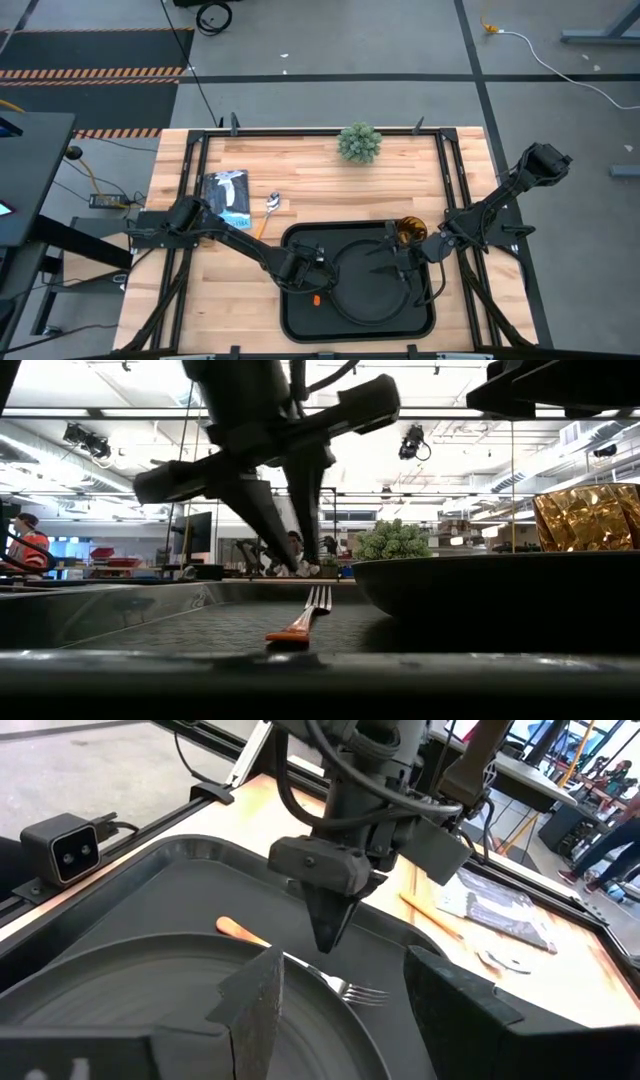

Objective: Pick and place plate/cup/fork/spoon on tray
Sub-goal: Put the orange fork to the left of the black plate on the black tray

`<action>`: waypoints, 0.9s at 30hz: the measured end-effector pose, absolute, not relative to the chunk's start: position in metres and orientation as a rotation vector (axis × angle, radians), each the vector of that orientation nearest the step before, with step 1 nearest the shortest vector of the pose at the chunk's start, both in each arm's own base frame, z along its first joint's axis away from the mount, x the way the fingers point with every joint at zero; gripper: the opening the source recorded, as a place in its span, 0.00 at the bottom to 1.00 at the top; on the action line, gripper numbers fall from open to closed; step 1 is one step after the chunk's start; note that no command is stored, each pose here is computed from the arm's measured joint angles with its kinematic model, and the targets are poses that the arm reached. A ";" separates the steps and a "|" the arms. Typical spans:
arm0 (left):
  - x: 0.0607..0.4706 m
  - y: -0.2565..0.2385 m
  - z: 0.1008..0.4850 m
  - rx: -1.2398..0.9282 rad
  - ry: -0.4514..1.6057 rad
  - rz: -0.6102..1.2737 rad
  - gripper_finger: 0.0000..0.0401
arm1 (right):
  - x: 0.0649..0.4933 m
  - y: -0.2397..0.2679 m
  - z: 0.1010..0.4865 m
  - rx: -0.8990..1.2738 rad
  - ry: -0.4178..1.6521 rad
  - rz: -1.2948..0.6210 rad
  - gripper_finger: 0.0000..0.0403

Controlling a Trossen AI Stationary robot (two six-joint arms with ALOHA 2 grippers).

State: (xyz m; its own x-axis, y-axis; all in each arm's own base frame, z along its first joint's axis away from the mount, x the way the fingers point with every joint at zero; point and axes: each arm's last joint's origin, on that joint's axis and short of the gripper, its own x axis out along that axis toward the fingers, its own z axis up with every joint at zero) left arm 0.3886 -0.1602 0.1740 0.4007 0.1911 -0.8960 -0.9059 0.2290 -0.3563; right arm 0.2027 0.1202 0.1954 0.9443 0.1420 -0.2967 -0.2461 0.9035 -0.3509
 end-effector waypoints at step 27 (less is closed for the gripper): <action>0.397 -0.165 0.148 -1.071 0.911 0.866 0.03 | 0.202 0.121 0.195 -0.389 0.268 0.221 0.53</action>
State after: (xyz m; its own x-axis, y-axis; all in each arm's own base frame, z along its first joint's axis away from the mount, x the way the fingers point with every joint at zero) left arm 0.3965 -0.1652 0.1480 0.3740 0.1367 -0.9173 -0.9094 0.2483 -0.3338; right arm 0.2024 0.1211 0.1955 0.9411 0.1600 -0.2978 -0.2617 0.9024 -0.3424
